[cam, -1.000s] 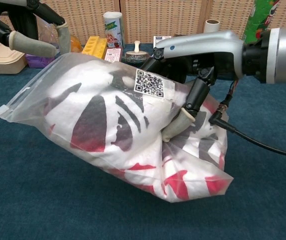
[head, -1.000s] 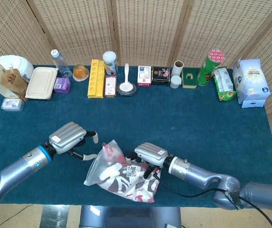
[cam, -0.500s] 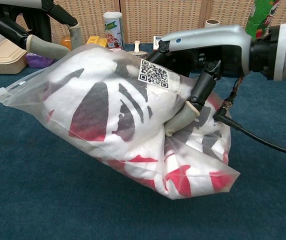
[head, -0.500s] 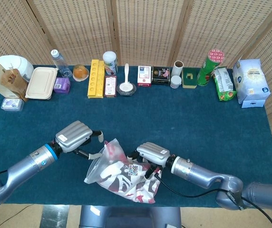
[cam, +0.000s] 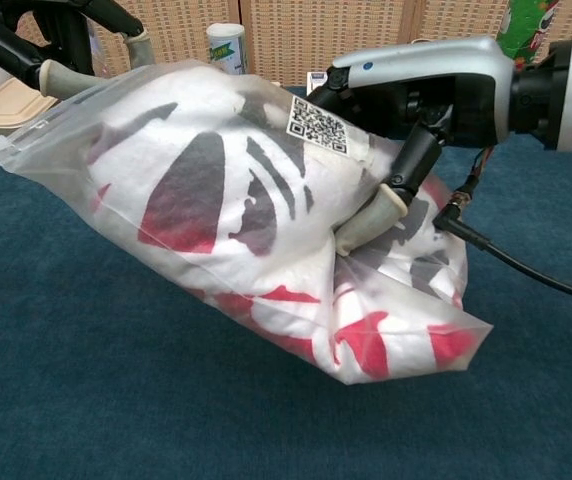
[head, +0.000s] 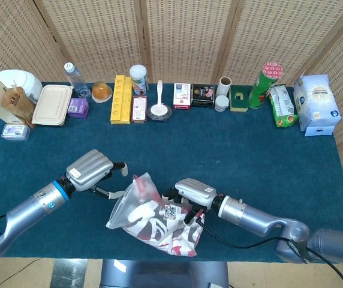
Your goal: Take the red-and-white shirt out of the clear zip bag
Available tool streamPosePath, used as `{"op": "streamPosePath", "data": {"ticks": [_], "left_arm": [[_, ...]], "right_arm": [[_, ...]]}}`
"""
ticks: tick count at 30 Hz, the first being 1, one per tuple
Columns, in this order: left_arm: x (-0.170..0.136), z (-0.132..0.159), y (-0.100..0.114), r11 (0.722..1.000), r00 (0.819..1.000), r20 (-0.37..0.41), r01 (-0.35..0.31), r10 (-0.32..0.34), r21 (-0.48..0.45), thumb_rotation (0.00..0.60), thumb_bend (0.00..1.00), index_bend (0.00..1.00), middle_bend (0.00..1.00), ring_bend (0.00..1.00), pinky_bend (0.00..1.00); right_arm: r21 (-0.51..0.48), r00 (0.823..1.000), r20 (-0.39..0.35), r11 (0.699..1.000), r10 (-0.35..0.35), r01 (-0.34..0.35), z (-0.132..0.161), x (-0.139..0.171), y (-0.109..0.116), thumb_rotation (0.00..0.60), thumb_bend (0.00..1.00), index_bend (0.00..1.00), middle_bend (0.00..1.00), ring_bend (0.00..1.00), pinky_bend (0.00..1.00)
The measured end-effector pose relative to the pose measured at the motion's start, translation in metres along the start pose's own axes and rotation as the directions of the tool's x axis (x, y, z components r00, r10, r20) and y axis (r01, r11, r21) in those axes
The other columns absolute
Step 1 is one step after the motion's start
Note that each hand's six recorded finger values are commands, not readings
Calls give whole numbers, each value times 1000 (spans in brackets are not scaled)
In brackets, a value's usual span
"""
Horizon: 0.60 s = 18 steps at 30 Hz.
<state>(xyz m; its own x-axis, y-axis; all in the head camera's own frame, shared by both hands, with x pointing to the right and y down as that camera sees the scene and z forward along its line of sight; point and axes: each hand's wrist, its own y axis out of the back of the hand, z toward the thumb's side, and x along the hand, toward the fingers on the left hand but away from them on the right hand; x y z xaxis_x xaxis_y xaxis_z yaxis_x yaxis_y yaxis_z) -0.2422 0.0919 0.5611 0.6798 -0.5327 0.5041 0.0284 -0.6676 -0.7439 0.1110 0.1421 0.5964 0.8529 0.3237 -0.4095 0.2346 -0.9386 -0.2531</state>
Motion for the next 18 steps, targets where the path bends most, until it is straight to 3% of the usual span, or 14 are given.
{"op": "streamPosePath", "data": {"ticks": [18], "left_arm": [[23, 23, -1, 998, 995, 97, -30, 36, -59, 257, 242, 419, 1000, 970, 872]], "right_arm": [[-18, 1000, -24, 1000, 1, -1, 7, -1, -2, 600, 153, 830, 852, 1000, 965]]}}
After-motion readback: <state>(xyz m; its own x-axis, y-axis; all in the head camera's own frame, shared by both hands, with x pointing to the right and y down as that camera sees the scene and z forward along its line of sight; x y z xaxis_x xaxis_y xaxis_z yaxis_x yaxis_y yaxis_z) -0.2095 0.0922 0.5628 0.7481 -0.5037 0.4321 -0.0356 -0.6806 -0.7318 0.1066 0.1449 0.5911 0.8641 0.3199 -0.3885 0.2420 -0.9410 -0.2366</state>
